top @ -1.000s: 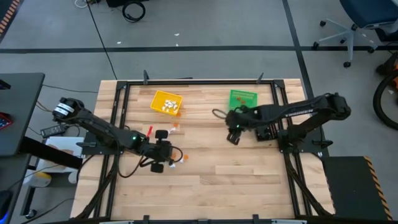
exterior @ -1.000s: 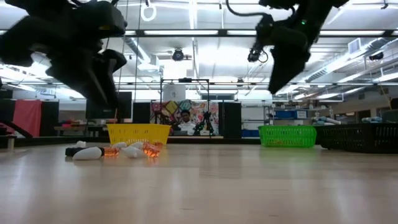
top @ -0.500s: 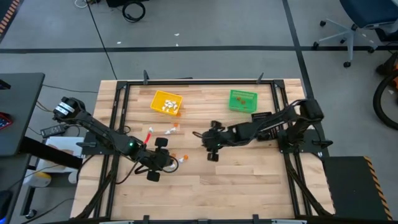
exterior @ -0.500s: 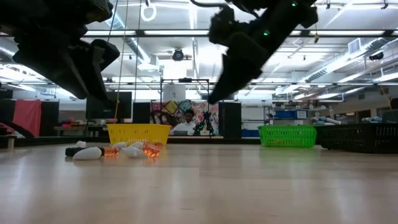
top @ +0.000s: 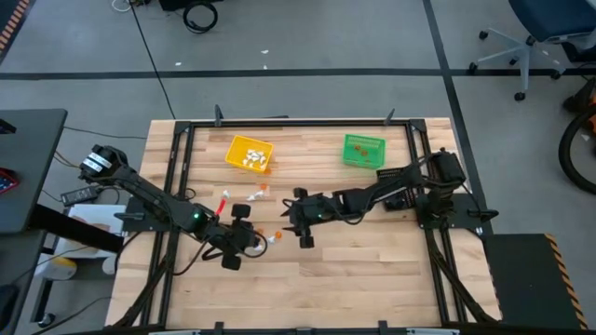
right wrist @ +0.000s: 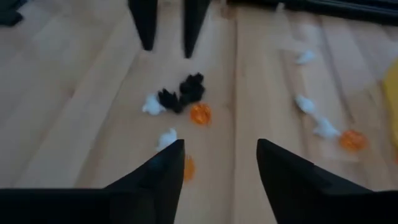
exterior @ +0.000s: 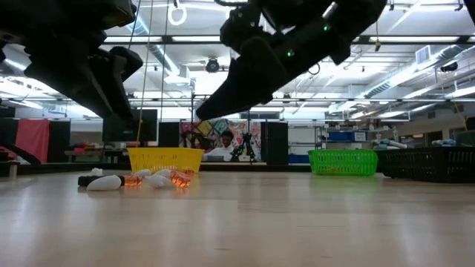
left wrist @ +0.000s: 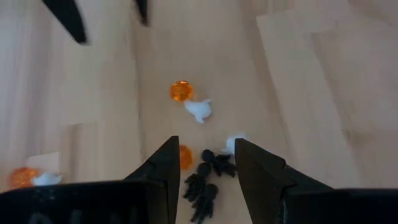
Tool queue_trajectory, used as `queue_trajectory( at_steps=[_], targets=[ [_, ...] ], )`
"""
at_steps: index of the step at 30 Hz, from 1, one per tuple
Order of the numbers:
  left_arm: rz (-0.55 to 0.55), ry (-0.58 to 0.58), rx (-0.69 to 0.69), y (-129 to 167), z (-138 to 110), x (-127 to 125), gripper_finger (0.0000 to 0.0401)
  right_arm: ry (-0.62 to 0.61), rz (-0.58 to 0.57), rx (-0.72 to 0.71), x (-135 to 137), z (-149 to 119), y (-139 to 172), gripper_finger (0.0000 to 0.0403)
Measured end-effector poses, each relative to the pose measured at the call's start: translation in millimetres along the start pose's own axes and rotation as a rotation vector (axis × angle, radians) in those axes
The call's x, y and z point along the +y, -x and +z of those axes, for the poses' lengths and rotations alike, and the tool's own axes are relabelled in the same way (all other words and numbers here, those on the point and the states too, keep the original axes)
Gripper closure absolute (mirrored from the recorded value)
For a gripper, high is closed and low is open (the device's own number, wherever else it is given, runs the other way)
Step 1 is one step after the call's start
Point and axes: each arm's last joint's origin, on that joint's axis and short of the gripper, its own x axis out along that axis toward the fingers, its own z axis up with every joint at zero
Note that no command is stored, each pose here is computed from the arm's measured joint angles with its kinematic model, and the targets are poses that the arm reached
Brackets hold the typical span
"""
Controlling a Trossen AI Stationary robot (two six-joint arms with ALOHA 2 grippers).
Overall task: Sort Halloween decoration
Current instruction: Put the orange pumpkin toy into the green bin
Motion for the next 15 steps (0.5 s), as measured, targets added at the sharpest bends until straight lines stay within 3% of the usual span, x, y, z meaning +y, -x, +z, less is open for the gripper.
queue_trajectory(
  at_steps=[9, 15],
  targets=[
    [0.035, 0.005, 0.014, -1.3, -0.8, 4.8, 0.0273, 0.027, 0.083, -0.086, 2.4, -15.5, -26.8, 0.0137],
    [0.039, 0.0, 0.028, -1.2, -2.2, 5.2, 0.0273, 0.073, 0.149, -0.162, 5.2, -21.9, -38.8, 0.013]
  ],
)
